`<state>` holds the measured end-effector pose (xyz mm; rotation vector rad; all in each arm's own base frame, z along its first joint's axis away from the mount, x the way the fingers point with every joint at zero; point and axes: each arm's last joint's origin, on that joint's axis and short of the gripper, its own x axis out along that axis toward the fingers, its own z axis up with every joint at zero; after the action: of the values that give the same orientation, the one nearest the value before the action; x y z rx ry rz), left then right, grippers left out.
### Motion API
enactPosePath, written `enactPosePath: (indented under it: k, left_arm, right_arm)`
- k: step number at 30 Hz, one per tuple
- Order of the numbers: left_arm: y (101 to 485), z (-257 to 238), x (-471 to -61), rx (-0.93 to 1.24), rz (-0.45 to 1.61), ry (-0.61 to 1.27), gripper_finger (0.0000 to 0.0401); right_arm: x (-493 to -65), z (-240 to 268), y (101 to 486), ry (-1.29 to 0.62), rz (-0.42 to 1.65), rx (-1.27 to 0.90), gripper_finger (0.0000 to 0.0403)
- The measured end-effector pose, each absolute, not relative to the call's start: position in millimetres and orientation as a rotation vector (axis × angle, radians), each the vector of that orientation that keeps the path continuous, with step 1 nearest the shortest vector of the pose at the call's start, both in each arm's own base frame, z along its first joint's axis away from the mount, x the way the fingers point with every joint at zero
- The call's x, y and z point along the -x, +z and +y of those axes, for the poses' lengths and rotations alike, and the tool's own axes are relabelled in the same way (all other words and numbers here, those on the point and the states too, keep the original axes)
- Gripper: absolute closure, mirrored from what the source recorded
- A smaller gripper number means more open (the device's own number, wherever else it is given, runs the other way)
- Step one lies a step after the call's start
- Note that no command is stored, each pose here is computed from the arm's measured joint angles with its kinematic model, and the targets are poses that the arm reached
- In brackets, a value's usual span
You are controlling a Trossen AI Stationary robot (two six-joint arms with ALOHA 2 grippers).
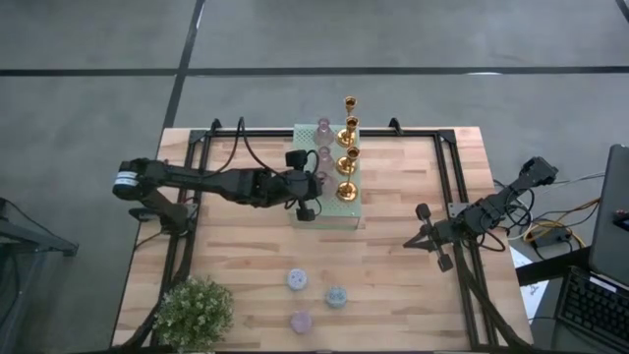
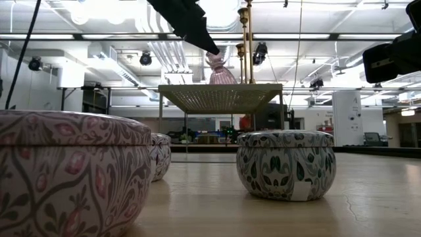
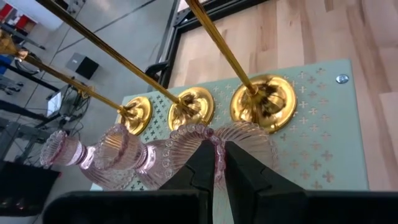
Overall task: Pick & Place candle stick holders
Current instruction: Put the pink candle holder on the shelf align with other pink candle holders
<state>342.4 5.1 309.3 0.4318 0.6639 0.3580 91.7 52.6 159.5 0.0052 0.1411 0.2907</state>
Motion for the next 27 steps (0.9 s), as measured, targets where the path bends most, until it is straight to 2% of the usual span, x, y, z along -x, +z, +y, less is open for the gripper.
enactPosePath:
  k: [27]
  left_arm:
    - [326.1, 3.9, -340.4, -0.472, 0.726, 0.301, 0.0371]
  right_arm:
    - [-91.7, 52.6, 159.5, 0.291, 0.141, -0.005, 0.0394]
